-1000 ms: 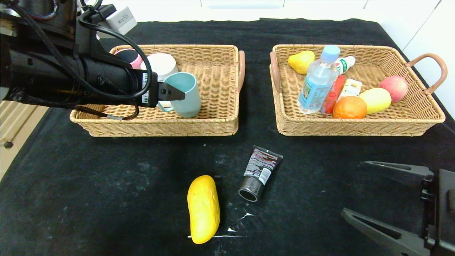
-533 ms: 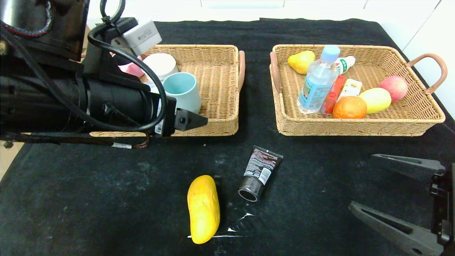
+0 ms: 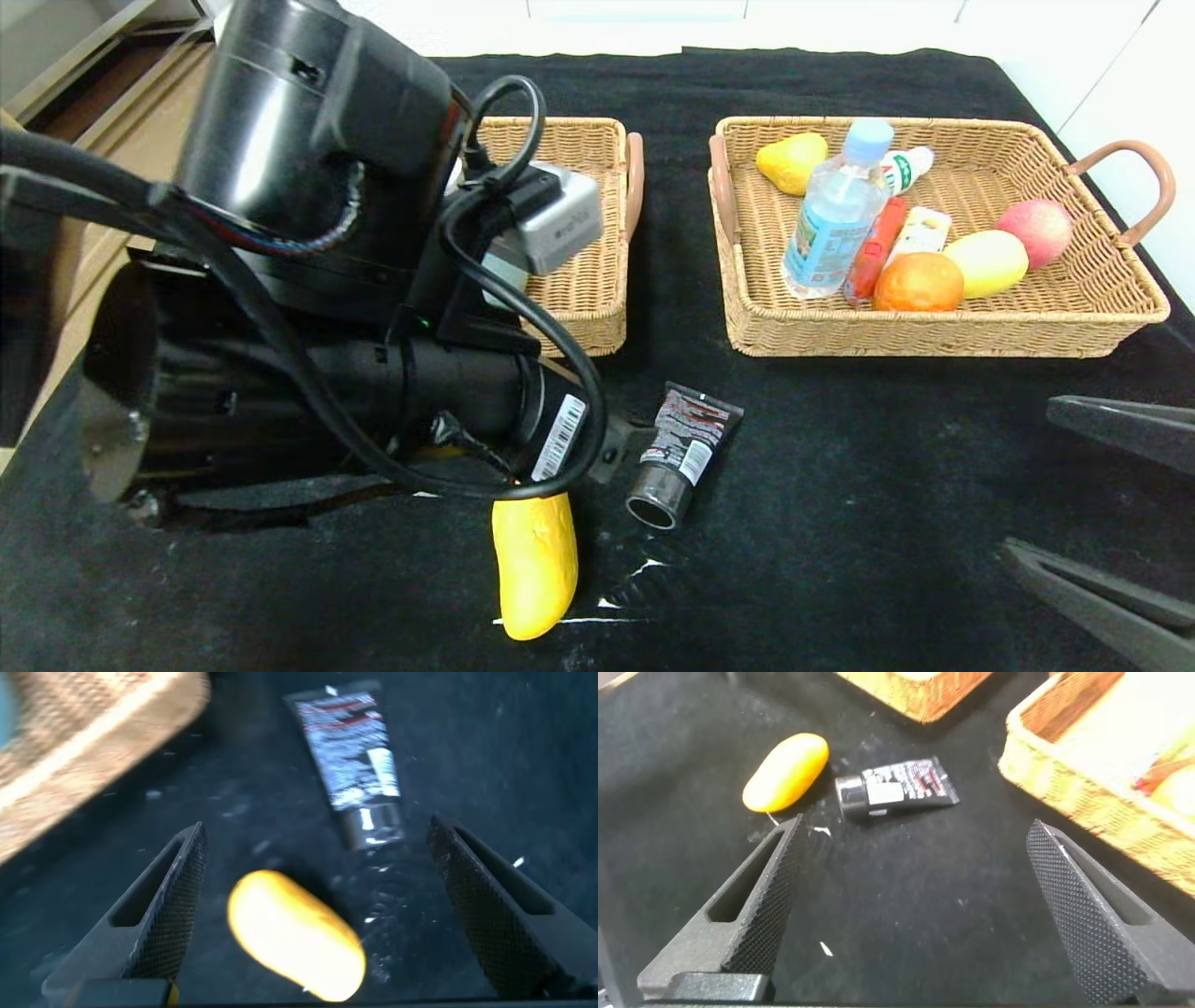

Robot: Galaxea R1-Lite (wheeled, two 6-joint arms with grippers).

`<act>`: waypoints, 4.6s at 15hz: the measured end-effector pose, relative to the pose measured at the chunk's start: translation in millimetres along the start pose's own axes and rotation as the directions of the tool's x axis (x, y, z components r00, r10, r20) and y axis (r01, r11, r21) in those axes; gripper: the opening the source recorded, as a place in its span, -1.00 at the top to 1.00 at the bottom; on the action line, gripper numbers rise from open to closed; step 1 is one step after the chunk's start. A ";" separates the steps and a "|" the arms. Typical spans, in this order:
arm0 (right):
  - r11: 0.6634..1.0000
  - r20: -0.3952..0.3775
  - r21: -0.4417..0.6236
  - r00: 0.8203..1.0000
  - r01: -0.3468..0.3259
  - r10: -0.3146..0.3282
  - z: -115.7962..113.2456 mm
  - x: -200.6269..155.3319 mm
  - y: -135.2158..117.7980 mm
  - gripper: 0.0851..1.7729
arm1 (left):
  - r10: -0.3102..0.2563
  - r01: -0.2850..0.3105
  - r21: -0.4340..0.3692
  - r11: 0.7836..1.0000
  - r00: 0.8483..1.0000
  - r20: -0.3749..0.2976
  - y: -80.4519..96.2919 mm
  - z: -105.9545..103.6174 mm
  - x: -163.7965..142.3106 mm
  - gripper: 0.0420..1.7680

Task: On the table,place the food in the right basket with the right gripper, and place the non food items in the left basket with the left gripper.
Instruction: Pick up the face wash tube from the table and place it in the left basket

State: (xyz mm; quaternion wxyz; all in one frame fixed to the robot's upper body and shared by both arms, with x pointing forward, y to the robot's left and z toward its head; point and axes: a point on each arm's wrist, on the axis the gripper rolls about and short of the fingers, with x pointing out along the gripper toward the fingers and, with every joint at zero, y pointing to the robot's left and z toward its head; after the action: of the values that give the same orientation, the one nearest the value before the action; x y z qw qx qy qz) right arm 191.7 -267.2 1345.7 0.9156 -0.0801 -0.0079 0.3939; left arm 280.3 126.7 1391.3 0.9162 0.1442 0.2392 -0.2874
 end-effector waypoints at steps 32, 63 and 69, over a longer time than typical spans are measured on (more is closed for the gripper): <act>0.999 0.060 -0.048 0.998 0.026 -0.023 11.3 -19.7 1.8 -0.93 | 0.106 -0.092 0.099 0.991 0.983 -0.148 -57.7 -23.2 107.9 -0.94; 0.999 0.029 -0.053 0.999 0.014 -0.012 4.8 -15.5 1.9 -0.93 | 0.107 -0.107 -0.053 0.993 0.994 -0.008 -42.2 4.4 73.2 0.05; 0.999 0.023 -0.053 1.000 0.013 -0.012 3.5 -14.4 1.9 -0.93 | 0.193 -0.173 -0.159 0.972 0.974 0.122 -15.6 29.8 56.9 0.05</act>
State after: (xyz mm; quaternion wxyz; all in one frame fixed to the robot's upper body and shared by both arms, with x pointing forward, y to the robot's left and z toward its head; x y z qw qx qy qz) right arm 180.2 -275.8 1349.6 0.9154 -0.0999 -0.0293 0.3888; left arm 322.5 76.3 1384.8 0.9612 0.0777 0.1822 -0.1921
